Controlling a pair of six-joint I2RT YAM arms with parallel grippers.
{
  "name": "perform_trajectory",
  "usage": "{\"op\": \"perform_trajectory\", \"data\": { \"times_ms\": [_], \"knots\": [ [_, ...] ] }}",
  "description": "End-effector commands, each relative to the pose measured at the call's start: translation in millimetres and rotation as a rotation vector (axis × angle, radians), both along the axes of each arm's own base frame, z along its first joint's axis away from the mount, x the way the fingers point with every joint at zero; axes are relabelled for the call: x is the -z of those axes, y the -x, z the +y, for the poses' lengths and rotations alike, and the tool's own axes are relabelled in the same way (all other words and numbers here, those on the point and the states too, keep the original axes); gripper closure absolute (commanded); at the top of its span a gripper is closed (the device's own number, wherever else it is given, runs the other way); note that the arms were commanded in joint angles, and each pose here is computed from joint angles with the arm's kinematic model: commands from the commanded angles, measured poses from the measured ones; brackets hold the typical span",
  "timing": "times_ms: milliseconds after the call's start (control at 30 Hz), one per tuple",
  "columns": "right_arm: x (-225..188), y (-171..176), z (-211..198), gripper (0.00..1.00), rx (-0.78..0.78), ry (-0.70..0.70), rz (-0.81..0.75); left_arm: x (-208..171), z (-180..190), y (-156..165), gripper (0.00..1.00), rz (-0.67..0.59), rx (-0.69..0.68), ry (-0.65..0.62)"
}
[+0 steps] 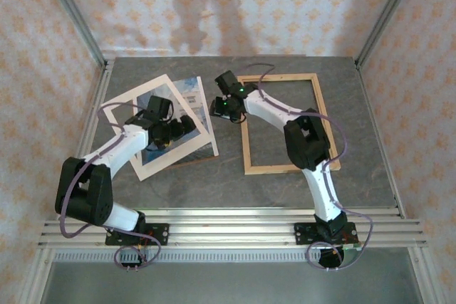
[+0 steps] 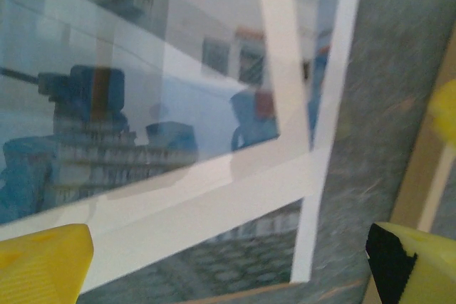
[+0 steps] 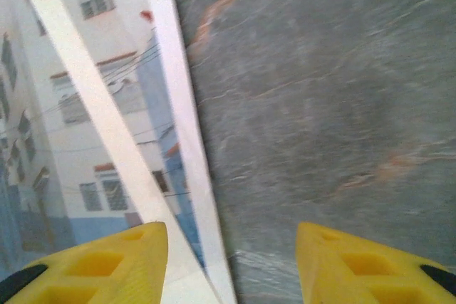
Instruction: Put the photo into the frame
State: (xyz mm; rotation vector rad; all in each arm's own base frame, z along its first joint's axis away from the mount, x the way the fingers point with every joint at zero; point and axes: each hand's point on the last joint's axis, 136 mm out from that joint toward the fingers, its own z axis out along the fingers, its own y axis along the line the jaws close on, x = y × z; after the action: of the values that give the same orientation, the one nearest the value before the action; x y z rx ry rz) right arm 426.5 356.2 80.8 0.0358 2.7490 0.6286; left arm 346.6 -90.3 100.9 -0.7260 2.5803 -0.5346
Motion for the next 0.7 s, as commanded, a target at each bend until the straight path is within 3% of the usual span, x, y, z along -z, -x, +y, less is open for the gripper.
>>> {"op": "perform_trajectory", "data": {
  "times_ms": [0,300,667],
  "knots": [
    [-1,-5,16,0.5,-0.008,-0.037,-0.008,-5,23,-18,0.0,-0.015,-0.051,-0.04],
    [25,-12,23,0.48,-0.027,-0.026,0.012,25,30,-44,0.0,-0.006,-0.077,-0.04],
    [45,3,33,0.51,-0.052,-0.079,0.073,64,28,-25,0.0,0.077,-0.072,-0.032]
  ]
}}
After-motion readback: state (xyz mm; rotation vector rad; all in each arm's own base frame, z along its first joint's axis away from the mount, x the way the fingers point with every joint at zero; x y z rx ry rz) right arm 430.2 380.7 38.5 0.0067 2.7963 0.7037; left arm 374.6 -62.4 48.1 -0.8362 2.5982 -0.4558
